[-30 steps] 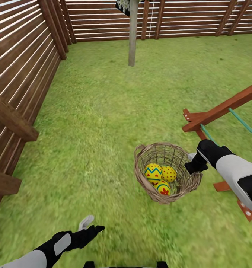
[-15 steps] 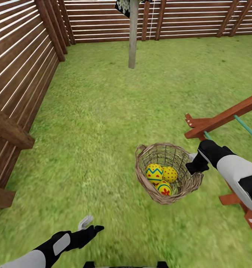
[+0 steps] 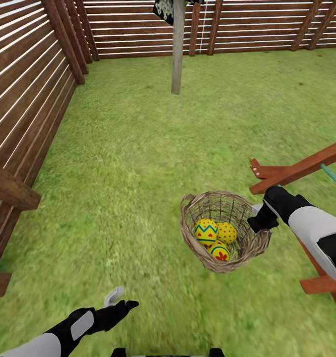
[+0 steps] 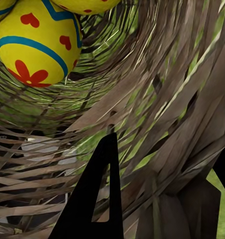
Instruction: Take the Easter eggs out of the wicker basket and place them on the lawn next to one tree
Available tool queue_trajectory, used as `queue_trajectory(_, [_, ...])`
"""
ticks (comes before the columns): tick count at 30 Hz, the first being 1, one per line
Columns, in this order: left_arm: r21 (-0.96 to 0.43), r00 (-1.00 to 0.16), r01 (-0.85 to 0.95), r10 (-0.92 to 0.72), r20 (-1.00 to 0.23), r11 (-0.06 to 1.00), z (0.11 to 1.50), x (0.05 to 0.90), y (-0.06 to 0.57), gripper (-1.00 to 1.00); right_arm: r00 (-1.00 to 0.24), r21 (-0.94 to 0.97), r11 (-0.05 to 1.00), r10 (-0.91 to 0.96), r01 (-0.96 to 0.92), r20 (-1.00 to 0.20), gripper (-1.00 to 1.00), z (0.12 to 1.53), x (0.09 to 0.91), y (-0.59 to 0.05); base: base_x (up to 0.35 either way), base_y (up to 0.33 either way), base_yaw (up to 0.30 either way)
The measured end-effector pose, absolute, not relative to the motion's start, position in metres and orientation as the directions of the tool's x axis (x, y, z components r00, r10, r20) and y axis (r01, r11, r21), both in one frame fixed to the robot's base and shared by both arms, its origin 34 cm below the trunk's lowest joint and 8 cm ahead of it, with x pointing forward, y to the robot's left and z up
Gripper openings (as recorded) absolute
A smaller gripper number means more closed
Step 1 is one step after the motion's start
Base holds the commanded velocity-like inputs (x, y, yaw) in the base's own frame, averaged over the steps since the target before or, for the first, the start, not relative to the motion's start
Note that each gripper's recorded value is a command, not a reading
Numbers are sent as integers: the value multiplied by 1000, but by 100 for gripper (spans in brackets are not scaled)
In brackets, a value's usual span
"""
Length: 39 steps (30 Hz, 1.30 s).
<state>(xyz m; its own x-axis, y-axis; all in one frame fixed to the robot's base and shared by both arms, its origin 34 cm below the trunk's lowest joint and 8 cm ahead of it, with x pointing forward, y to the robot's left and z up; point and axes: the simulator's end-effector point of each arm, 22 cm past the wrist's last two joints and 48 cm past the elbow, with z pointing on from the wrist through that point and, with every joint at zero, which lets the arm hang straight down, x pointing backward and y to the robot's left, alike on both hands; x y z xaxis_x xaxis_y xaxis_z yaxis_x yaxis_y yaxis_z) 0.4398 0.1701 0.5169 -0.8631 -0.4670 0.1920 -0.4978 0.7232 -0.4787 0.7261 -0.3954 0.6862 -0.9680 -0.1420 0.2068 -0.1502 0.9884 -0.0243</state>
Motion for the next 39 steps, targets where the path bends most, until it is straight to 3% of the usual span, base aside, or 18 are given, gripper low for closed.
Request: queue_trajectory(39, [-474, -863, -498, -467, 191, 726, 516, 440, 172, 100, -969, -19, 988, -145, -152, 198, -100, 687, 729, -393, 338, 0, 0])
